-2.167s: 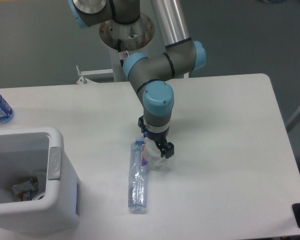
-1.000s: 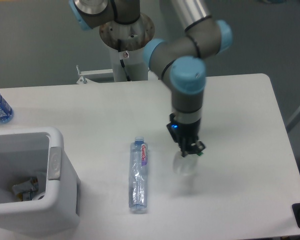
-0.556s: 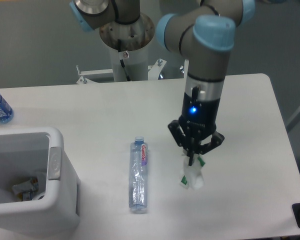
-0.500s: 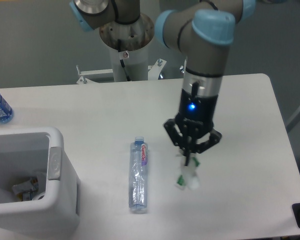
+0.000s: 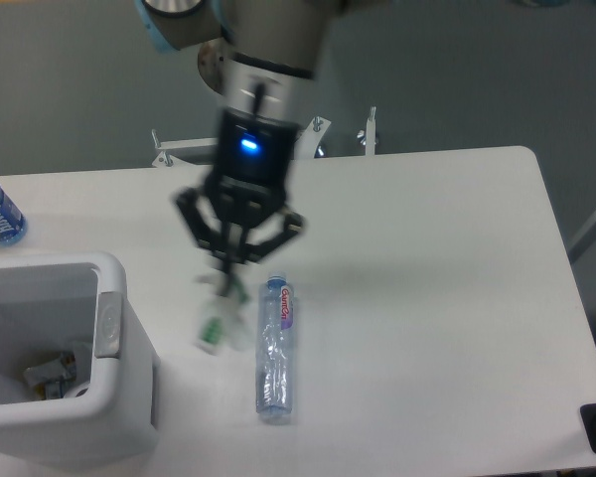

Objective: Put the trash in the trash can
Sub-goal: 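Lift the wrapper and carry it over the white trash bin, then open the gripper to drop the wrapper into the bin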

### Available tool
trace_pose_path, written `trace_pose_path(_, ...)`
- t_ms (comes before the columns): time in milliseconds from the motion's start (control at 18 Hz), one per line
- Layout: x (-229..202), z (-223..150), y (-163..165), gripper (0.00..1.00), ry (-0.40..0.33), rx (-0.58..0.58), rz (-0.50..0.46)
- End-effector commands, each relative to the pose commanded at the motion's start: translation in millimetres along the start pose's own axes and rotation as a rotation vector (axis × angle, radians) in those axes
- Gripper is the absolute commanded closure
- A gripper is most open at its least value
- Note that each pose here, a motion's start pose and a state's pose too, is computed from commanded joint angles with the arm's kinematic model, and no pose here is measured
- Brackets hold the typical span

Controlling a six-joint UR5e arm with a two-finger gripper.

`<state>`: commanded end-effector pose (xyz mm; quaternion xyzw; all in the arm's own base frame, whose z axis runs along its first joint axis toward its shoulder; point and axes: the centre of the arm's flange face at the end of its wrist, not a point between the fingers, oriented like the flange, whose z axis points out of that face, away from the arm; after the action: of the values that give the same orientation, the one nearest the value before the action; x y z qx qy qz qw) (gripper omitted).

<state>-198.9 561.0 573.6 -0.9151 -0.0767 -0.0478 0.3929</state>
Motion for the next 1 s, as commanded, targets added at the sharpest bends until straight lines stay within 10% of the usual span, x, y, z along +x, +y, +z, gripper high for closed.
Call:
trace_pose_path(278,67,40,6,0.99,0.096,-0.055,0.051)
trace_pose_path(444,85,61,5,0.7,0.132,-0.077,0.069)
trace_pose_path(556,87,65,-1,0.21,0.132,-0.054,0.087)
trace_pose_path(611,87,65,-4,0.13,0.13,-0.046,0.09)
trace_pose_path(1000,69,51,-24,0.0,0.101,-0.007,0.001)
